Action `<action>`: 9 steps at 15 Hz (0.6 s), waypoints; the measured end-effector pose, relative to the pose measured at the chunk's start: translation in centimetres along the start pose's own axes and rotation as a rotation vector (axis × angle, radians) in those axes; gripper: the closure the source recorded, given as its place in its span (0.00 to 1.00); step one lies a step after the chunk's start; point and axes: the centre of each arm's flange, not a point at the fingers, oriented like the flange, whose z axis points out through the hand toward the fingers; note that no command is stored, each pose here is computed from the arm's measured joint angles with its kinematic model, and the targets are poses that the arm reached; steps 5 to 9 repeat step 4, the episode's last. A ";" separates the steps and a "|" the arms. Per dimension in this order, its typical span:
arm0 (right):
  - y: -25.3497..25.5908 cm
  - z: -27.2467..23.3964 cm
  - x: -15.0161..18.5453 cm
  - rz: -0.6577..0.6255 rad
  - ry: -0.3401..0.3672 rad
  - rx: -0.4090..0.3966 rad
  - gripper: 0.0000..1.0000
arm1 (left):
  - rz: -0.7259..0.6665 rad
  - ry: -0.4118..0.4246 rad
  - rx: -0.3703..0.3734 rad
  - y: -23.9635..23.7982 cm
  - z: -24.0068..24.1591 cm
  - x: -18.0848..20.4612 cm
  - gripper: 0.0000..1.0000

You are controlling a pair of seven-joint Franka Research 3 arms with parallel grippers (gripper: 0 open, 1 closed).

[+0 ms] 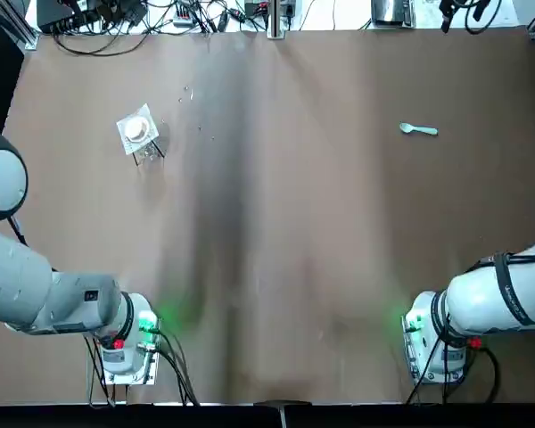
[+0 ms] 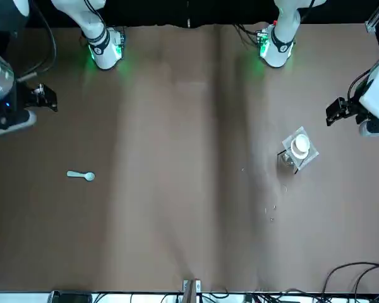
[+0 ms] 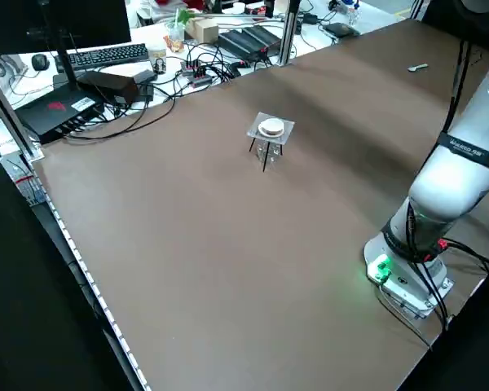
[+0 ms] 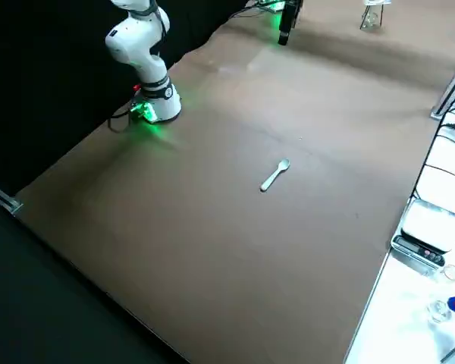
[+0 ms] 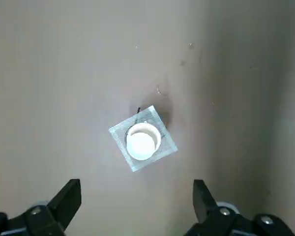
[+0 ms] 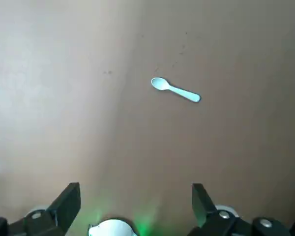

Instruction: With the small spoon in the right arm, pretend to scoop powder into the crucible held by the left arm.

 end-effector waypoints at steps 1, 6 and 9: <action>0.2 0.0 -1.1 0.015 0.029 -0.003 0.00 | 0.029 -0.011 0.012 0.4 0.6 0.0 0.00; -0.1 0.6 -1.8 0.031 0.045 0.005 0.00 | 0.073 -0.013 0.014 1.5 0.7 -0.1 0.00; -0.1 0.6 -1.8 0.031 0.045 0.005 0.00 | 0.073 -0.013 0.014 1.5 0.7 -0.1 0.00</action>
